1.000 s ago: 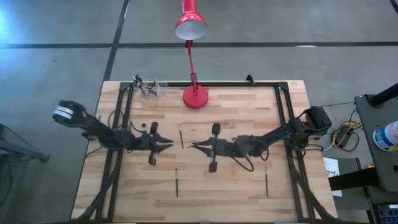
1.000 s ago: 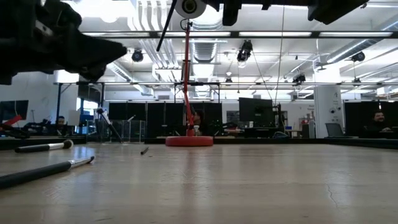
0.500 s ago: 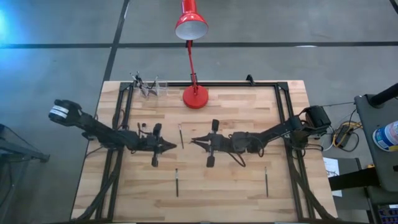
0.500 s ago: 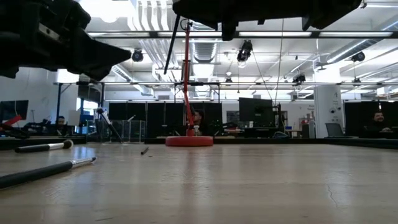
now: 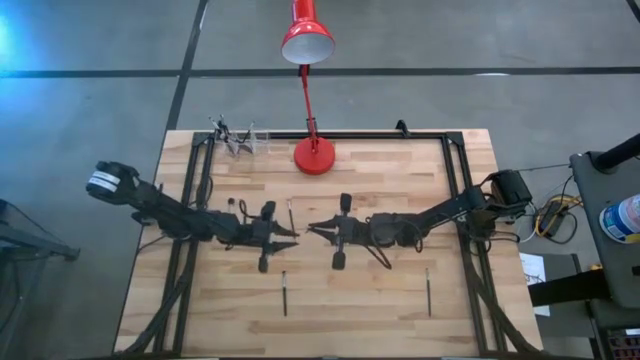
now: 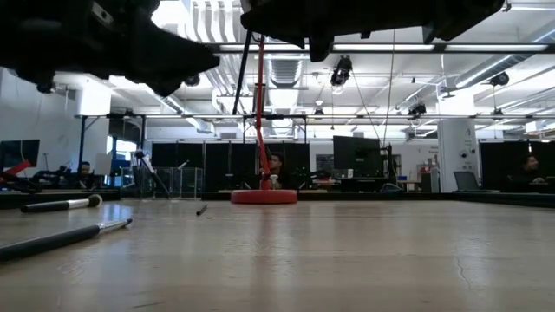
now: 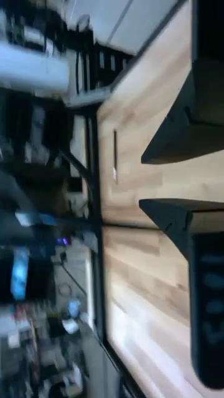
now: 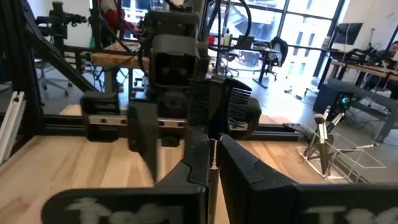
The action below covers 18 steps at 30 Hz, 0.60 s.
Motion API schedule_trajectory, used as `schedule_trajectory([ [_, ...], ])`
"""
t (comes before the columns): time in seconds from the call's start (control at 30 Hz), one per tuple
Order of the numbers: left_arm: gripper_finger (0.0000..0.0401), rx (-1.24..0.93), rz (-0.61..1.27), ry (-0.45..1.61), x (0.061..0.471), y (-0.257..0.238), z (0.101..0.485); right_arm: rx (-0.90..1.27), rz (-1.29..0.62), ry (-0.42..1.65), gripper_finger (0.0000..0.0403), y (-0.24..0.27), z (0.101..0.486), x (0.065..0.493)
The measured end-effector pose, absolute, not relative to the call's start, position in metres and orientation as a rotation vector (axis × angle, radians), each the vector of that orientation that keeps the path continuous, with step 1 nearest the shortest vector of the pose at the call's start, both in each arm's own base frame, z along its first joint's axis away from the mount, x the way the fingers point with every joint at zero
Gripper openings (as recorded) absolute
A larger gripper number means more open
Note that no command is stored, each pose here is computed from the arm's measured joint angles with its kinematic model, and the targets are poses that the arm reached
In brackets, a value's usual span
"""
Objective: Pick & Place Makeup Supplies
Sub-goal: Put the makeup brush into the transparent organizer
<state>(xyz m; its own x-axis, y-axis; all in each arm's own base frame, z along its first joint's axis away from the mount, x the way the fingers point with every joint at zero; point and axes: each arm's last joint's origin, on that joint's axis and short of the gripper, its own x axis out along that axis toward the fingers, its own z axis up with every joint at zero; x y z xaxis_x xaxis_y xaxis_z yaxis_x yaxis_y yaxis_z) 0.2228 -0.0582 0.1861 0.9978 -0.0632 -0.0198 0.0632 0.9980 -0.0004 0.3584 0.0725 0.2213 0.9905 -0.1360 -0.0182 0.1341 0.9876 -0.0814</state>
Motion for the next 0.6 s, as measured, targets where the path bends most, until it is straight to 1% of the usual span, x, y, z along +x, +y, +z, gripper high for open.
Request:
schedule_trajectory([
  [0.17,0.0107,0.006,-0.090,-0.005,0.228,-0.061,0.193,-0.066,-0.125,0.025,0.0013,0.073,0.221,0.358],
  [0.3,0.0108,0.004,-0.087,-0.012,0.231,-0.061,0.196,-0.066,-0.077,0.016,0.0013,0.075,0.222,0.359],
  [0.6,0.0108,0.029,-0.082,-0.028,0.245,-0.065,0.206,-0.065,-0.047,0.008,0.0013,0.075,0.223,0.359],
])
